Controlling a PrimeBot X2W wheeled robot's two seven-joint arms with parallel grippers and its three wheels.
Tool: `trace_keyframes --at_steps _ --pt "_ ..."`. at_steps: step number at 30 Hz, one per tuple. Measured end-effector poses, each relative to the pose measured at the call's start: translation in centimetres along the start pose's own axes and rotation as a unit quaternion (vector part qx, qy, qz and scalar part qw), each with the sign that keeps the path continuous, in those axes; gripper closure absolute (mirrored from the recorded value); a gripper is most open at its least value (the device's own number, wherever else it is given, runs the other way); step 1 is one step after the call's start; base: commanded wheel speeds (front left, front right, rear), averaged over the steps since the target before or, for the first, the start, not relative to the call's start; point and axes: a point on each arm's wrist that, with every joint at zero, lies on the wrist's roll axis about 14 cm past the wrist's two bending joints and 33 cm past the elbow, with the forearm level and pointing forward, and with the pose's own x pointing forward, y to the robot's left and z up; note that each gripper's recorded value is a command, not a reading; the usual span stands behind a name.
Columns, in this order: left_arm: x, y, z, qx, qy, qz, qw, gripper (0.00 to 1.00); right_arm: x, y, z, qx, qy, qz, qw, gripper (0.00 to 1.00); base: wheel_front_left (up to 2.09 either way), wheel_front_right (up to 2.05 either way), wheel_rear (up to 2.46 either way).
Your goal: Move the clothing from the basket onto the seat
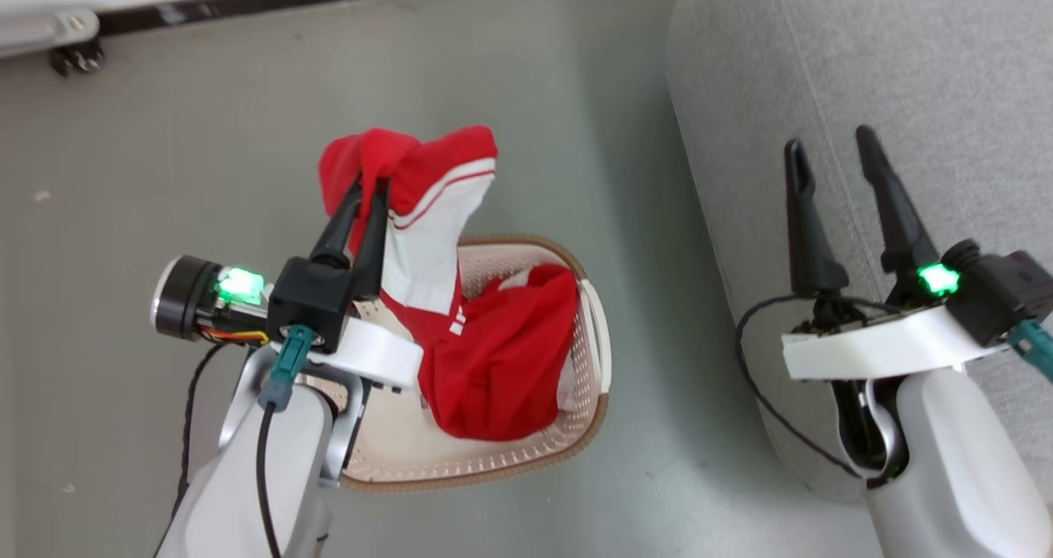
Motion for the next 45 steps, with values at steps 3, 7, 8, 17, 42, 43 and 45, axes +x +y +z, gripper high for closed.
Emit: trace_keyframes --at_steps 3,7,8,17,42,43,45 --pt "-0.7 0.0 1.6 -0.005 -0.016 -0.001 1.0 1.0 -0.6 0.5 0.1 0.0 0.002 0.007 1.0 0.0 0.0 0.0 0.0" --pt "-1.6 0.2 3.5 -0.003 -0.036 0.001 0.999 1.0 -1.3 1.3 0.6 -0.003 0.001 0.021 1.0 0.0 0.0 0.0 0.0" --pt "-1.9 0.2 4.0 -0.001 -0.04 0.002 0.999 1.0 -1.4 1.5 0.8 -0.003 -0.001 0.024 1.0 0.0 0.0 0.0 0.0" --pt "-3.7 0.5 8.8 0.005 -0.093 0.0 0.996 1.0 -3.2 3.8 1.6 -0.01 -0.002 0.062 0.998 0.0 0.0 0.0 0.0" --pt "-9.1 -3.0 17.7 0.02 -0.194 -0.08 0.978 1.0 -9.1 10.1 0.6 -0.05 0.06 0.206 0.975 0.0 0.0 0.0 0.0" --pt "-9.3 -3.2 17.8 0.022 -0.196 -0.084 0.977 1.0 -9.4 10.4 0.6 -0.054 0.064 0.214 0.973 0.0 0.0 0.0 0.0" --pt "-9.6 -3.7 18.1 0.024 -0.199 -0.093 0.975 1.0 -9.9 11.0 0.5 -0.062 0.072 0.231 0.968 0.0 0.0 0.0 0.0"
